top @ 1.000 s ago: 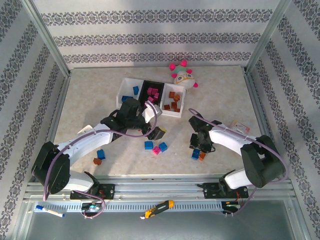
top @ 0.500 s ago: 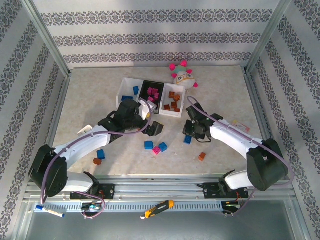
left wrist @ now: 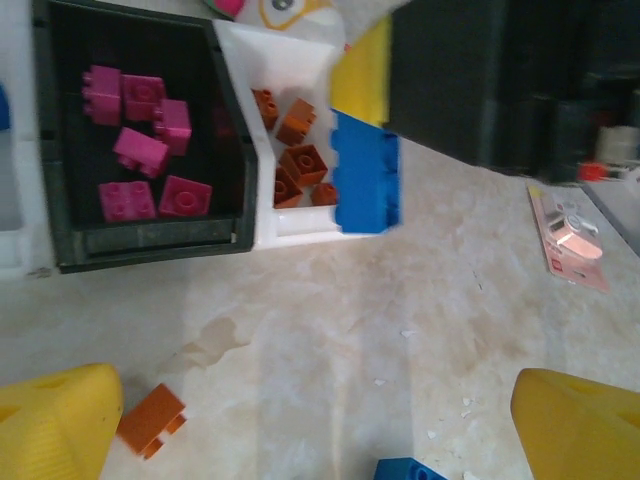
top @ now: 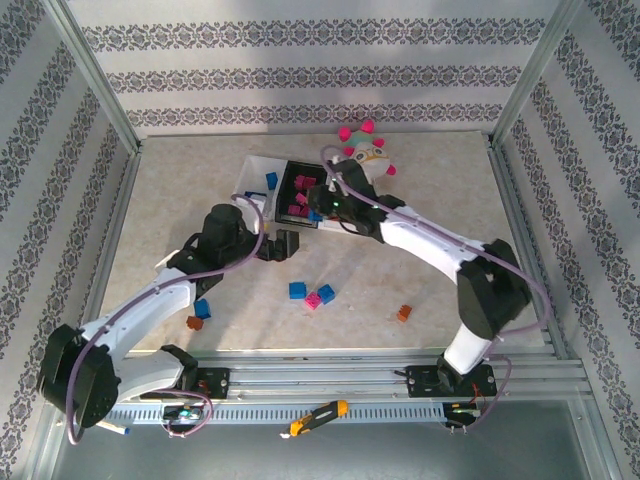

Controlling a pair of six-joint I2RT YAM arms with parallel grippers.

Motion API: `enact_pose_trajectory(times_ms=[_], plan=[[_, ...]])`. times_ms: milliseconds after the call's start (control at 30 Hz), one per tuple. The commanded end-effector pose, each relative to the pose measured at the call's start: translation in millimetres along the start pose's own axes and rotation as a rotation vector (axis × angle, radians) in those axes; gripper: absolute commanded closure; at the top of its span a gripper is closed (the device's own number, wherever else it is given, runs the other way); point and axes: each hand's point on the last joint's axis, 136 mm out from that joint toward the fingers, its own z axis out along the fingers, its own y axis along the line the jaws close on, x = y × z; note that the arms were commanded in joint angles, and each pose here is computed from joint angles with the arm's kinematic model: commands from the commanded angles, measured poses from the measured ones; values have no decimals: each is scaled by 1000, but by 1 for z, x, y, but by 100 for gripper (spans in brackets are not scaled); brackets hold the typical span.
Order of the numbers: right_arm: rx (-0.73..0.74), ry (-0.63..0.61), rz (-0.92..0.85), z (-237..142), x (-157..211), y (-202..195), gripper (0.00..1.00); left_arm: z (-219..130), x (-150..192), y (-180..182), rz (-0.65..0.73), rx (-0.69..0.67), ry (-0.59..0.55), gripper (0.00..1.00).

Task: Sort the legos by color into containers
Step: Place the lego in the container.

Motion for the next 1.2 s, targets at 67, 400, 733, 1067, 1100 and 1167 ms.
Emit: enact_pose_trajectory(times_ms=[67, 400, 733, 1067, 1100, 1167], plan=[[-98, -154, -105, 40, -39, 51, 82, -27, -8, 20, -43, -93, -76, 1], [-137, -198, -117, 113, -57, 72, 80, -57, 7, 37, -62, -191, -90, 1], [-184, -189, -161, 152, -73, 88, 72, -71, 14, 47, -77, -244, -99, 1], [-221, -228, -192, 120, -105, 103, 38, -79, 32, 76, -180, -420, 18, 1], [-225, -226, -196, 114, -106, 103, 35, -82, 36, 82, -207, -456, 30, 1], [-229, -220, -205, 102, -104, 100, 30, -89, 45, 93, -254, -526, 57, 1]])
